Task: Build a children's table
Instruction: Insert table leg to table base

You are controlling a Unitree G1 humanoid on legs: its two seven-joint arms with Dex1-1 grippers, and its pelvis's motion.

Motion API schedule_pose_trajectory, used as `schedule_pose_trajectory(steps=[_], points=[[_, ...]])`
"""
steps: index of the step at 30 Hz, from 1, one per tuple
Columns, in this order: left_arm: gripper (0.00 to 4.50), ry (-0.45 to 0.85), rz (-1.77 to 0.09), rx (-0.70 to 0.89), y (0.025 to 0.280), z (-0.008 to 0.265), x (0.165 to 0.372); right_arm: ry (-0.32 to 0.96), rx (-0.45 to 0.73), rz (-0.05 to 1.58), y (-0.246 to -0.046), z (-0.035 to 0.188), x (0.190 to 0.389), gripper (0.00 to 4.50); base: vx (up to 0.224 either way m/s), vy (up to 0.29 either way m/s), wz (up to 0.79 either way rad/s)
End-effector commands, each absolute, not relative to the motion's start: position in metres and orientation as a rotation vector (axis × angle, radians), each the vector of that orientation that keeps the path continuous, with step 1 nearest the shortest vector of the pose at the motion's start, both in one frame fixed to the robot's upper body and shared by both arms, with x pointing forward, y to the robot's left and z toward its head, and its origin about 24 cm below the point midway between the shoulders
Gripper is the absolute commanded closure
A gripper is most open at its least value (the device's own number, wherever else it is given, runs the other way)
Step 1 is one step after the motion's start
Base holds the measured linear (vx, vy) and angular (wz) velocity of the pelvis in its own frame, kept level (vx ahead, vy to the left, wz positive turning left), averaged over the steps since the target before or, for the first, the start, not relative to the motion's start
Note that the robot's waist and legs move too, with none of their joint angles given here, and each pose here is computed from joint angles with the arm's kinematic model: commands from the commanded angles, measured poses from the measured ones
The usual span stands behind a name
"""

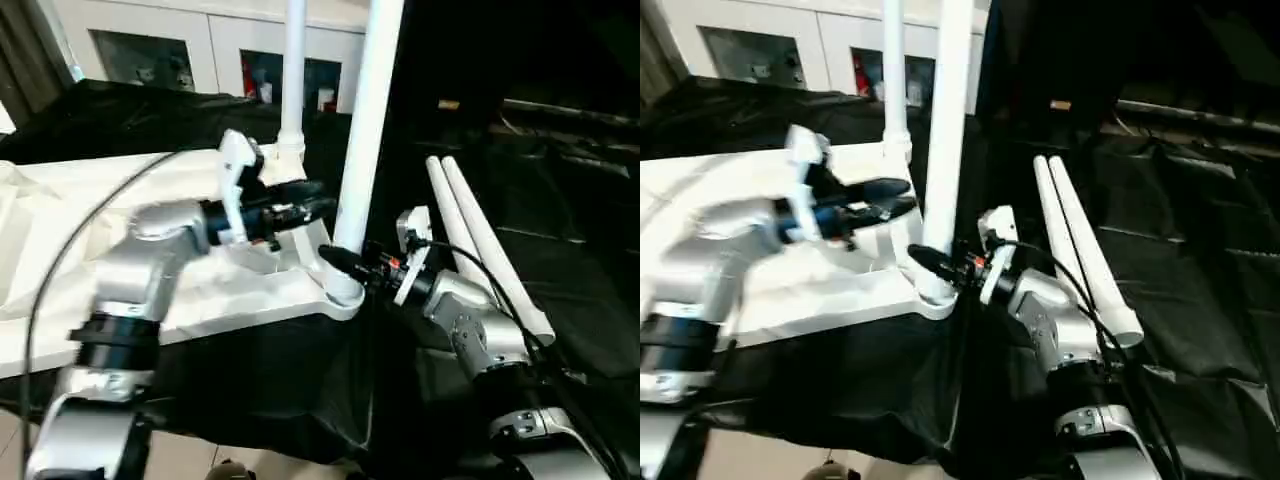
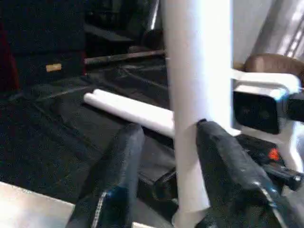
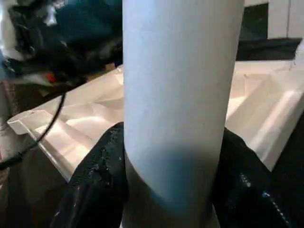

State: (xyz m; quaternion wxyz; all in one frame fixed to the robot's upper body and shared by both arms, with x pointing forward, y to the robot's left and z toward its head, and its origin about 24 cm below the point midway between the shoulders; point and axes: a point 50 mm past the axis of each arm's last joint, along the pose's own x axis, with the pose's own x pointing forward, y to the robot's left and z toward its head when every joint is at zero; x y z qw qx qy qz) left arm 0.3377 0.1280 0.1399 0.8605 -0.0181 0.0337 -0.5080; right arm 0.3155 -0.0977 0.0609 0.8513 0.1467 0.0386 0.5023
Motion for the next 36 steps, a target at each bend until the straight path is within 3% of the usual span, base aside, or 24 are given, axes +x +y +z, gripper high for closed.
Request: schedule_pose_trajectory(steps=[1,5,10,14,16,19,23,24,29,34,36], points=[[2.03,0.059,-1.06,-0.024,0.122,0.145,0.341,0.052,0.285,1.071,-0.096,0.07,0.318,2.59,0.0,0.0,0.0],[1.69,0.036,-1.056,-0.062,0.114,0.147,0.345,0.051,0.271,1.076,-0.095,0.072,0.317,2.59,0.0,0.0,0.0],[1.29,-0.037,-1.292,-0.269,0.097,0.164,0.324,0.075,0.266,1.071,-0.095,0.069,0.317,2.59,0.0,0.0,0.0],[0.89,0.01,-1.39,-0.287,0.095,0.161,0.315,0.075,0.267,1.071,-0.095,0.07,0.318,2.59,0.0,0.0,0.0],[0.85,0.027,-1.364,-0.26,0.096,0.156,0.318,0.072,0.265,1.075,-0.094,0.072,0.318,2.59,0.0,0.0,0.0],[0.44,0.034,-1.285,-0.222,0.097,0.151,0.326,0.071,0.259,1.088,-0.094,0.073,0.317,2.59,0.0,0.0,0.0],[0.35,0.034,-1.182,-0.194,0.099,0.15,0.336,0.077,0.246,1.102,-0.093,0.072,0.316,2.59,0.0,0.0,0.0],[0.02,0.027,-1.123,-0.171,0.1,0.151,0.342,0.078,0.237,1.108,-0.093,0.072,0.315,2.59,0.0,0.0,0.0],[0.0,0.022,-1.03,-0.18,0.103,0.153,0.354,0.078,0.227,1.112,-0.093,0.072,0.314,2.59,0.0,0.0,0.0],[0.0,-0.015,-1.198,-0.298,0.093,0.162,0.341,0.084,0.216,1.11,-0.094,0.071,0.314,2.59,0.0,0.0,0.0],[0.29,-0.005,-1.231,-0.306,0.091,0.162,0.338,0.089,0.211,1.111,-0.095,0.07,0.313,2.59,0.0,0.0,0.0]])
